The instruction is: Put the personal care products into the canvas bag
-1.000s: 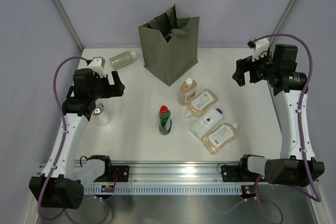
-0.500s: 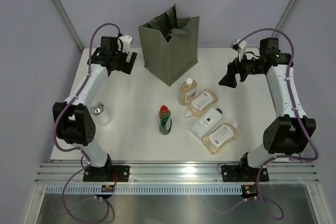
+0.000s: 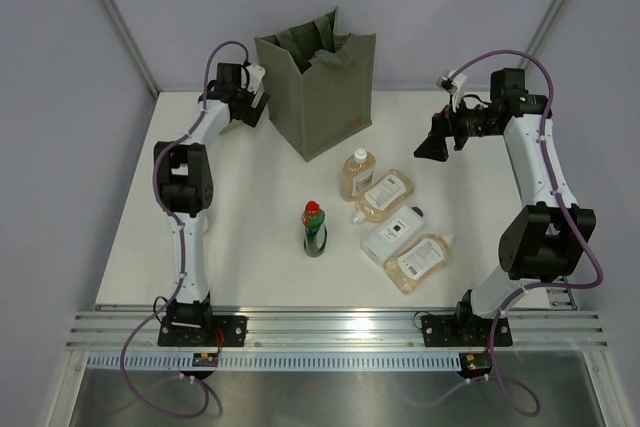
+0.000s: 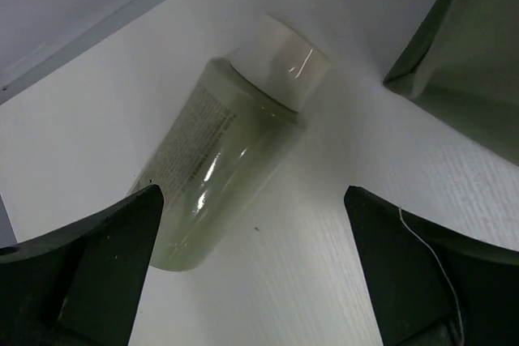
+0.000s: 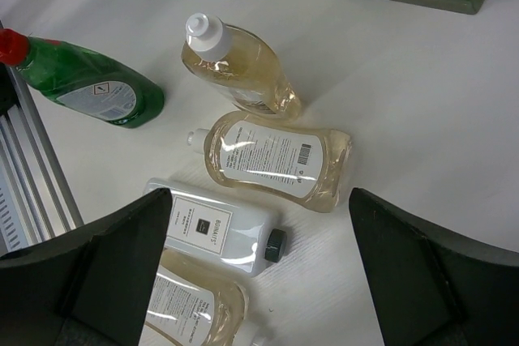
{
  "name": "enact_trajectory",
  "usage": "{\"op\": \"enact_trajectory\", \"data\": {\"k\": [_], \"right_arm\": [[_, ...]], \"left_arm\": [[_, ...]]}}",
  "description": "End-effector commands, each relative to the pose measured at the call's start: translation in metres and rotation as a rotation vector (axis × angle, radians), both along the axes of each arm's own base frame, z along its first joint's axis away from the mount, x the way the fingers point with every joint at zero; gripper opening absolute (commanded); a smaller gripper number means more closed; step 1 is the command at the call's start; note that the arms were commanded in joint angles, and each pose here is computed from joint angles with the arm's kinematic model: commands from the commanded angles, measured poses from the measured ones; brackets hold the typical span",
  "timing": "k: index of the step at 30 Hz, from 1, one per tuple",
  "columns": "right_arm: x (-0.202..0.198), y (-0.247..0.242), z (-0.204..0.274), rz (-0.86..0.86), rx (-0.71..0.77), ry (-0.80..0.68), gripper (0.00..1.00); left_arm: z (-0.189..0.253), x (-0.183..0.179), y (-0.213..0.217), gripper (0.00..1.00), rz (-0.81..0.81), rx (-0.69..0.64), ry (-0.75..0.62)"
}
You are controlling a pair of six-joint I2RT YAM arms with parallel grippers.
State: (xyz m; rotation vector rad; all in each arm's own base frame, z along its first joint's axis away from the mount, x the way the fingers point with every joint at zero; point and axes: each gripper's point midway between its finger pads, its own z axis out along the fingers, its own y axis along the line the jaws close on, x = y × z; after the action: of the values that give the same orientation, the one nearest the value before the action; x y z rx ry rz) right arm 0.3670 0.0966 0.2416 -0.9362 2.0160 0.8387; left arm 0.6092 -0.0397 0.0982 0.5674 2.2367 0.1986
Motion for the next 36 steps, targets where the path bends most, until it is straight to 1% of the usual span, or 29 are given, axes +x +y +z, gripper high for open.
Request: {"op": "enact_trajectory", "data": {"k": [1, 4, 6, 7, 11, 16, 19, 20, 22, 23, 24, 26, 27, 28, 29, 30, 32, 33, 34, 35, 36], "right_arm": [[0.004, 0.003, 0.009, 0.0, 0.031, -0.022, 1.0], [0.006, 0.003, 0.009, -0.014, 0.043, -0.005, 0.99], [0.007, 0.003, 0.012, -0.019, 0.046, -0.01, 1.0], [0.007, 0.003, 0.013, -0.023, 0.05, -0.006, 0.99], [0.008, 0.004, 0.022, -0.033, 0.064, -0.019, 1.0], [0.007, 0.008, 0.032, -0.042, 0.102, -0.019, 1.0], [0.005, 0.009, 0.034, -0.047, 0.108, -0.017, 1.0], [0.003, 0.008, 0.035, -0.046, 0.109, -0.02, 1.0], [0.002, 0.008, 0.034, -0.046, 0.112, -0.017, 0.99], [0.001, 0.008, 0.034, -0.046, 0.113, -0.014, 1.0], [0.001, 0.007, 0.034, -0.047, 0.116, -0.014, 0.99], [-0.001, 0.008, 0.034, -0.045, 0.119, -0.013, 1.0], [-0.001, 0.006, 0.034, -0.048, 0.119, -0.011, 1.0], [-0.002, 0.006, 0.035, -0.047, 0.121, -0.011, 0.99], [-0.003, 0.005, 0.035, -0.047, 0.121, -0.014, 0.99], [-0.004, 0.005, 0.035, -0.046, 0.119, -0.017, 1.0], [-0.005, 0.004, 0.034, -0.045, 0.119, -0.012, 0.99], [-0.005, 0.002, 0.033, -0.045, 0.117, -0.015, 1.0], [-0.005, 0.001, 0.033, -0.047, 0.118, -0.011, 1.0], [-0.005, 0.0, 0.031, -0.049, 0.119, -0.005, 0.99], [-0.005, 0.0, 0.031, -0.048, 0.119, -0.005, 1.0]], "left_arm": [[0.03, 0.029, 0.017, 0.99, 0.054, 0.005, -0.135], [0.011, 0.023, 0.019, 0.99, 0.024, -0.022, -0.084], [-0.004, 0.015, 0.025, 0.99, 0.033, -0.027, -0.036], [-0.007, 0.012, 0.019, 0.99, 0.002, -0.052, -0.017], [-0.006, 0.009, 0.018, 0.99, -0.002, -0.056, -0.006], [-0.006, 0.006, 0.026, 0.99, 0.037, -0.039, 0.005], [-0.016, -0.007, 0.029, 0.98, 0.051, -0.021, 0.07], [-0.021, -0.017, 0.03, 0.97, 0.069, -0.012, 0.12], [-0.028, -0.028, 0.029, 0.97, 0.083, 0.017, 0.178], [-0.033, -0.04, 0.027, 0.94, 0.083, 0.024, 0.23], [-0.034, -0.046, 0.026, 0.93, 0.097, 0.022, 0.248], [-0.014, -0.05, 0.023, 0.91, 0.117, -0.004, 0.215], [-0.016, -0.058, 0.022, 0.92, 0.137, -0.021, 0.216], [-0.005, -0.058, 0.022, 0.93, 0.143, -0.031, 0.179], [0.028, -0.051, 0.021, 0.96, 0.154, -0.05, 0.083], [0.04, -0.049, 0.024, 0.98, 0.166, -0.045, 0.047], [0.065, -0.039, 0.027, 0.99, 0.169, -0.047, -0.036], [0.068, -0.035, 0.029, 0.99, 0.165, -0.043, -0.049], [0.082, -0.025, 0.034, 0.99, 0.172, -0.046, -0.083], [0.083, -0.02, 0.037, 0.99, 0.175, -0.042, -0.087], [0.065, -0.013, 0.039, 0.99, 0.17, -0.032, -0.06]]}}
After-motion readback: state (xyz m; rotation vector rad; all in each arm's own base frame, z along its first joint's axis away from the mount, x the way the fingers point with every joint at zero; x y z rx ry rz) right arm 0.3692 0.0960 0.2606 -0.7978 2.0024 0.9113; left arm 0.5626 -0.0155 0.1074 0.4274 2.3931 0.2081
